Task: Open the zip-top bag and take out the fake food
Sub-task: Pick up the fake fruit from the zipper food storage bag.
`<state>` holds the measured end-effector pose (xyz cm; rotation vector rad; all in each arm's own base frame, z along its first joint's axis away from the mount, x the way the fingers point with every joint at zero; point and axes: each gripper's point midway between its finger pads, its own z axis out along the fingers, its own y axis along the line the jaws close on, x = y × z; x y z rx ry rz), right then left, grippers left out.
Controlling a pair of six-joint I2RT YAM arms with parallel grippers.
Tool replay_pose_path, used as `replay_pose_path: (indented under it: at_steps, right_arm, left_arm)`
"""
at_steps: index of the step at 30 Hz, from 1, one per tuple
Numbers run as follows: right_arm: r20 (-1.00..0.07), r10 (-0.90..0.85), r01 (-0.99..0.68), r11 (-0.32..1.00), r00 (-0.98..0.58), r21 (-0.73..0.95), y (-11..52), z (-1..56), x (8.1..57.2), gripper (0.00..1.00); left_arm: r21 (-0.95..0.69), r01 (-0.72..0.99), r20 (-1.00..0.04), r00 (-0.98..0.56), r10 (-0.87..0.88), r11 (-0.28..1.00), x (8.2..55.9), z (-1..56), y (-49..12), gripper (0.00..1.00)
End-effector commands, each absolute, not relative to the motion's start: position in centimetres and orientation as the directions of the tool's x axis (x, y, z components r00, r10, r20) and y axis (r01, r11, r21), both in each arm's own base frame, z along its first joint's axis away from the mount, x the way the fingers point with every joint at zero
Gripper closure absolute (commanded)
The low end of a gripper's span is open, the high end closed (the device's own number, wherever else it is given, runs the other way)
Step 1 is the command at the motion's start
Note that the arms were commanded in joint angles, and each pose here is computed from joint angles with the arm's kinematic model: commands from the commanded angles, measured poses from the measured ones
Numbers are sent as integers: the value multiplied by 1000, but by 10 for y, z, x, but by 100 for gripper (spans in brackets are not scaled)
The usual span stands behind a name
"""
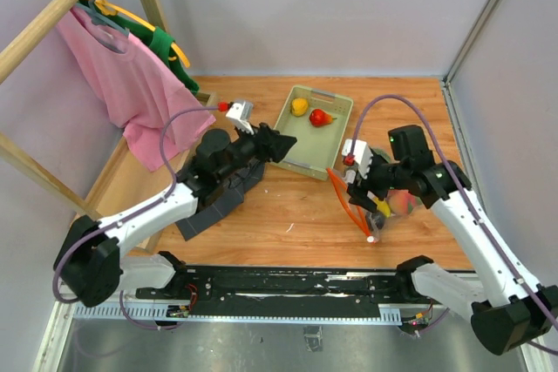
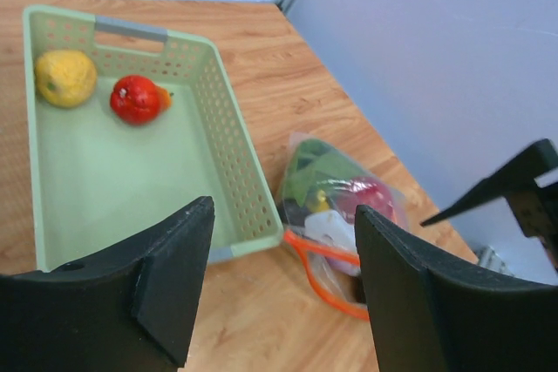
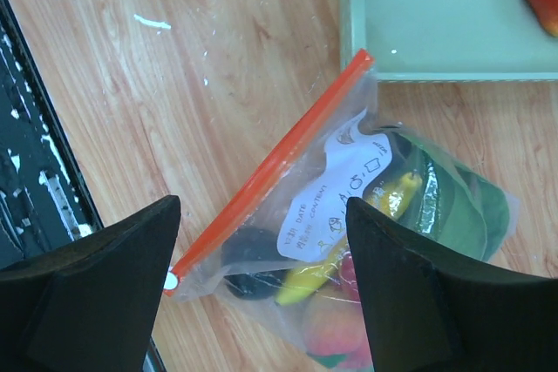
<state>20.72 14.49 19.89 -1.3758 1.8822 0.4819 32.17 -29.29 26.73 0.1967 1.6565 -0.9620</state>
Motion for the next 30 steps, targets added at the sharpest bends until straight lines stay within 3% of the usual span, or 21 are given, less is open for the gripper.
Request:
replay_pose_path:
  at_steps: [1,8,24,30]
  right_arm:
    - [-610,-769,-918,360,-192,-165,138,190,201,22]
    - [-483,-857,-905,336,-179,-262,141,172,209,22]
    - [-455,-829,-775,509,-324,-375,148,143,237,22]
    - [-431,-838,-784,501,-334,-367,144,125,232,26]
  left_arm:
    - [-539,632,-837,-332,-435,556,289,287,-284,31]
    - [-650,638,-752,-466,-466,413,240,255,-279,32]
    - [-743,598,-651,-540,-533,301,188,226,-272,32]
    - [-750,594,-638,-533,-556,292,184,219,-268,33]
